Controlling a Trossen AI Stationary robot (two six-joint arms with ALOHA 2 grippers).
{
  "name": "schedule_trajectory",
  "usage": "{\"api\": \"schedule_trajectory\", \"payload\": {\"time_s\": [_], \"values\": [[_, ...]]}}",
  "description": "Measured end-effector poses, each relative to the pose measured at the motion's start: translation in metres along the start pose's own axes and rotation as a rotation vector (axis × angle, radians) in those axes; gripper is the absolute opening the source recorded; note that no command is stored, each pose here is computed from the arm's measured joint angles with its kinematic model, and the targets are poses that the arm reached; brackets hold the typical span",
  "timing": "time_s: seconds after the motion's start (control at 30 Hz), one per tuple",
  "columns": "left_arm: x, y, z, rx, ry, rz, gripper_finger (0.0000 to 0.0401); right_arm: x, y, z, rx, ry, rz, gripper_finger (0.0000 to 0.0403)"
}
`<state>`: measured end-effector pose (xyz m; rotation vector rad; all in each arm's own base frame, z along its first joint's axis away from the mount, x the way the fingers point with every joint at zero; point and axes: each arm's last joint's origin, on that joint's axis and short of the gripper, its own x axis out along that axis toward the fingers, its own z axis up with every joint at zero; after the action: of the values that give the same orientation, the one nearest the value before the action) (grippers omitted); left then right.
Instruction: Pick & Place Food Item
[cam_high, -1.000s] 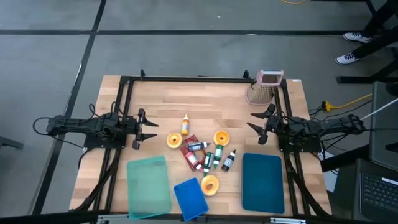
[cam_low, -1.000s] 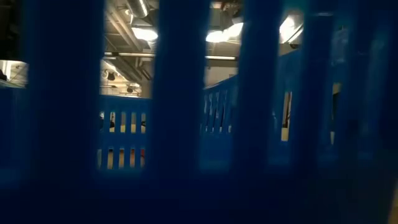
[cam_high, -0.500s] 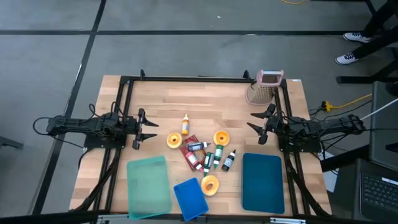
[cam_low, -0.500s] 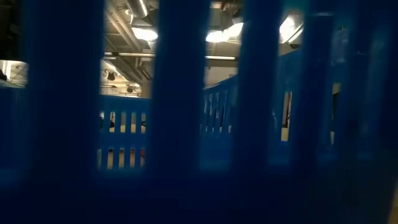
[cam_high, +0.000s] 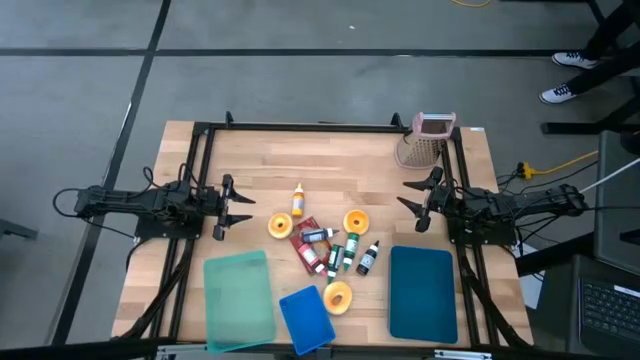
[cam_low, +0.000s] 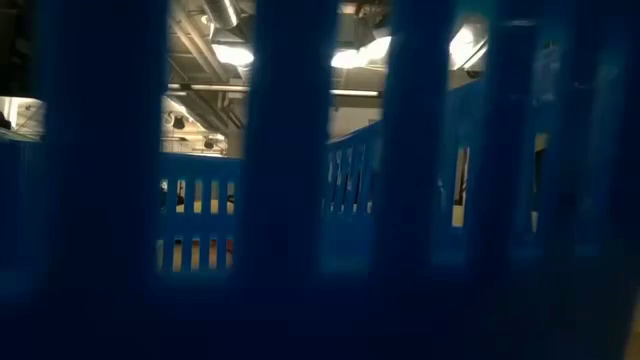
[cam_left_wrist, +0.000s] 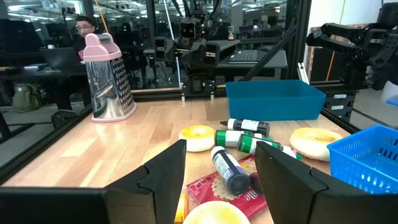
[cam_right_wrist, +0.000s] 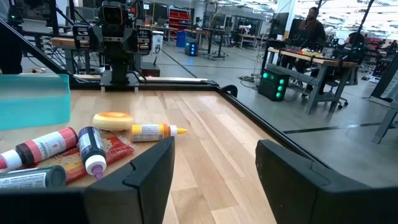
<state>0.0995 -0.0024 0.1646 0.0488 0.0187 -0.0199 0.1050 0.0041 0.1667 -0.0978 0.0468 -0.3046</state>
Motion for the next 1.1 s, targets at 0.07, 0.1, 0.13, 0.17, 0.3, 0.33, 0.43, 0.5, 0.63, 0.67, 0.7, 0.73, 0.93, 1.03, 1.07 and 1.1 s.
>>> {"api": "schedule_trajectory", "payload": {"time_s": [0.07, 0.1, 0.13, 0.17, 0.3, 0.33, 0.43, 0.5, 0.63, 0.67, 0.7, 0.73, 0.93, 1.03, 1.07, 1.1], "values": [[0.000, 0.000, 0.000, 0.110, -0.001, 0.008, 0.0189, 0.000, 0.000, 0.000, 0.002, -0.005, 0.000, 0.0222], [0.000, 0.001, 0.000, 0.183, -0.004, 0.015, 0.0189, 0.000, 0.000, 0.000, 0.002, -0.005, 0.000, 0.0222], [0.000, 0.001, 0.001, 0.247, -0.006, 0.023, 0.0189, 0.000, 0.000, 0.001, 0.003, -0.005, 0.000, 0.0222], [0.000, 0.001, 0.001, 0.301, -0.008, 0.026, 0.0189, 0.000, 0.000, 0.001, 0.003, -0.007, 0.001, 0.0222], [0.000, 0.003, 0.002, 0.491, 0.011, 0.102, 0.0189, 0.000, -0.001, 0.002, 0.010, -0.016, -0.020, 0.0222], [0.000, 0.004, 0.002, 0.547, 0.016, 0.123, 0.0189, 0.000, -0.002, 0.002, 0.017, -0.015, -0.053, 0.0222], [0.000, 0.005, 0.003, 0.685, 0.027, 0.151, 0.0189, 0.000, -0.003, 0.002, 0.077, -0.012, -0.115, 0.0222], [0.000, 0.005, 0.003, 0.753, 0.038, 0.169, 0.0189, 0.000, -0.004, 0.002, 0.090, -0.012, -0.121, 0.0222], [0.000, 0.005, 0.004, 0.781, 0.033, 0.181, 0.0189, 0.000, -0.003, 0.002, 0.125, -0.015, -0.112, 0.0222], [0.000, 0.005, 0.004, 0.752, 0.025, 0.170, 0.0189, 0.000, -0.003, 0.002, 0.154, -0.022, -0.100, 0.0222], [0.000, 0.005, 0.004, 0.723, 0.019, 0.163, 0.0189, 0.000, -0.003, 0.004, 0.189, -0.036, -0.079, 0.0222], [0.000, 0.005, 0.004, 0.700, 0.016, 0.161, 0.0189, 0.000, -0.002, 0.006, 0.227, -0.054, -0.054, 0.0222], [0.000, 0.002, 0.005, 0.557, -0.026, 0.085, 0.0189, -0.001, -0.002, 0.015, 0.314, -0.148, 0.017, 0.0222], [0.000, 0.002, 0.006, 0.429, -0.049, 0.083, 0.0189, -0.001, -0.003, 0.017, 0.324, -0.168, -0.033, 0.0222], [0.000, 0.003, 0.007, 0.381, -0.053, 0.092, 0.0189, -0.001, -0.003, 0.017, 0.324, -0.168, -0.037, 0.0222], [0.000, 0.003, 0.006, 0.334, -0.050, 0.094, 0.0189, -0.001, -0.003, 0.017, 0.320, -0.167, -0.038, 0.0222]]}}
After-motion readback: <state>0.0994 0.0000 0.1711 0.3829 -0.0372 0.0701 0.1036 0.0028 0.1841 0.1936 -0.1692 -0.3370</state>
